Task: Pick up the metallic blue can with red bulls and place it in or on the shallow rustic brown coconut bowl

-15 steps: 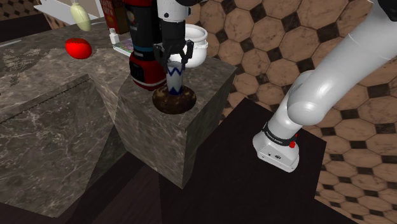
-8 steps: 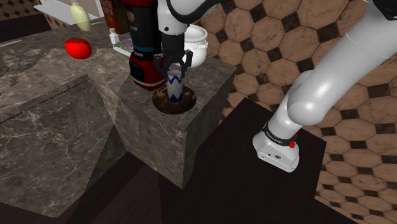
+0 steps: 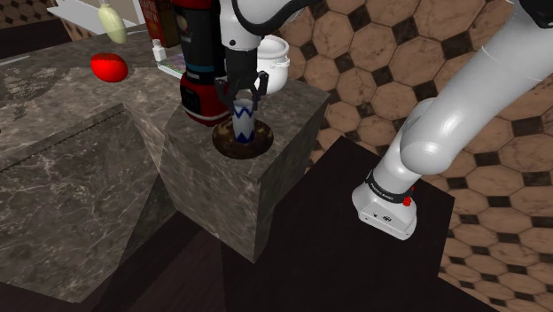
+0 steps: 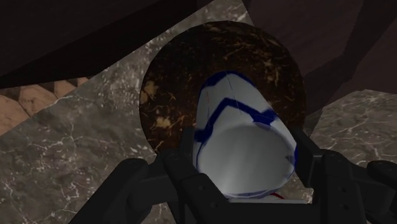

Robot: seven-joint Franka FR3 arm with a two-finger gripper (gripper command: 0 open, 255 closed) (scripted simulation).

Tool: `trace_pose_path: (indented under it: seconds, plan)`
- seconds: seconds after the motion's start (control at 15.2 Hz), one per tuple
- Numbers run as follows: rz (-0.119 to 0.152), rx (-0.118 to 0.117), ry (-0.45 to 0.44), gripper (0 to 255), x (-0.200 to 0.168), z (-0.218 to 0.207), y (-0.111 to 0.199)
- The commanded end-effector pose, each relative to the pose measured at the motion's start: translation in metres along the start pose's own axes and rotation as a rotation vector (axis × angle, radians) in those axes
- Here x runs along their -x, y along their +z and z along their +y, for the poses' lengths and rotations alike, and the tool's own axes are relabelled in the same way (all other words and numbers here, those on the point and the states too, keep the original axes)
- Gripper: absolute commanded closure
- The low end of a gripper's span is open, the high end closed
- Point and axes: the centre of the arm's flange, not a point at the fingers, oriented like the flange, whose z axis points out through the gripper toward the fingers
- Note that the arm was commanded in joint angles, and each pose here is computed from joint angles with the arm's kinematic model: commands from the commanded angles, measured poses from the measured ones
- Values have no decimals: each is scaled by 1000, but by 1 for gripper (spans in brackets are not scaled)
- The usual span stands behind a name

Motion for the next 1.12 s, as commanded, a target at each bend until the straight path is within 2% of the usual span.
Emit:
trace_pose_path:
  seconds: [0.0, 0.33, 0.59, 1.06]
  plan:
    - [0, 0, 0, 0, 0, 0, 0]
    - [0, 0, 0, 0, 0, 0, 0]
    - [0, 0, 0, 0, 0, 0, -50]
    - [0, 0, 0, 0, 0, 0, -50]
